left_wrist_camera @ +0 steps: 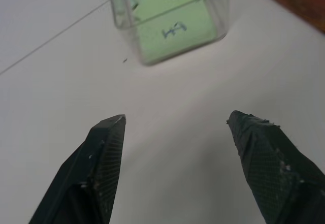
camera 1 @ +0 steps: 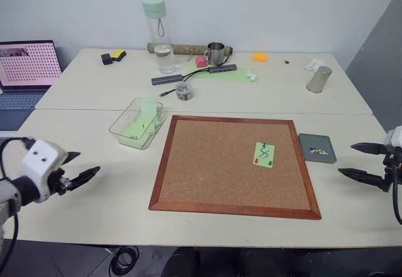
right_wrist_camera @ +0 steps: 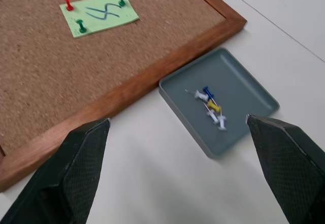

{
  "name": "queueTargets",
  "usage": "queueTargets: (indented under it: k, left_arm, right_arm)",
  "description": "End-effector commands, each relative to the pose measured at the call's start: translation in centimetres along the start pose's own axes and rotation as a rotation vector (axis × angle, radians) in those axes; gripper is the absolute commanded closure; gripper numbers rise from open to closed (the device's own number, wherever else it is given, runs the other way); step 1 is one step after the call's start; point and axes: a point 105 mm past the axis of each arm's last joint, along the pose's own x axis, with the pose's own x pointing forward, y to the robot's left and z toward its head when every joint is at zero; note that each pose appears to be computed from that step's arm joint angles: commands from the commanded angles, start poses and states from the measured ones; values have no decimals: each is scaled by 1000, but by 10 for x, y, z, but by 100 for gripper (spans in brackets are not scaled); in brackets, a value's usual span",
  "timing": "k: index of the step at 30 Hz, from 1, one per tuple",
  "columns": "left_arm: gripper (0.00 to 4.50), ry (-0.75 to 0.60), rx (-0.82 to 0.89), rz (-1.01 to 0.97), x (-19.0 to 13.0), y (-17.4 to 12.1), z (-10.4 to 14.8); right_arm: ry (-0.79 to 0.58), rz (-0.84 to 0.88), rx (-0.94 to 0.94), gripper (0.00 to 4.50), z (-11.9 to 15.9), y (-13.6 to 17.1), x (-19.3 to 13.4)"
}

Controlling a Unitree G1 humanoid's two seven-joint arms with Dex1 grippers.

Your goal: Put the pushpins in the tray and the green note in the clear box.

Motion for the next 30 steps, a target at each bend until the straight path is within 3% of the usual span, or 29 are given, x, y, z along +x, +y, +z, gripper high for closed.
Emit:
queueTargets:
  k: [1, 8, 13, 21, 30]
  left_arm:
    - [212, -104, 75, -171, 24, -34, 41]
    - [353, -259, 109, -421, 73, -96, 84]
    - [449, -322, 108, -539, 97, -131, 97]
    - [449, -375, 93, -577, 147, -161, 105]
    - [449, -328, 0, -577, 182, -177, 85]
  right_arm:
    - [-41, 32, -51, 0, 20, 7, 6]
    - [-112, 122, -108, 0, 49, 26, 32]
    - [-133, 126, -118, 0, 61, 29, 49]
    - [-158, 77, -93, 0, 75, 19, 85]
    - [-165, 82, -86, 0, 71, 17, 135]
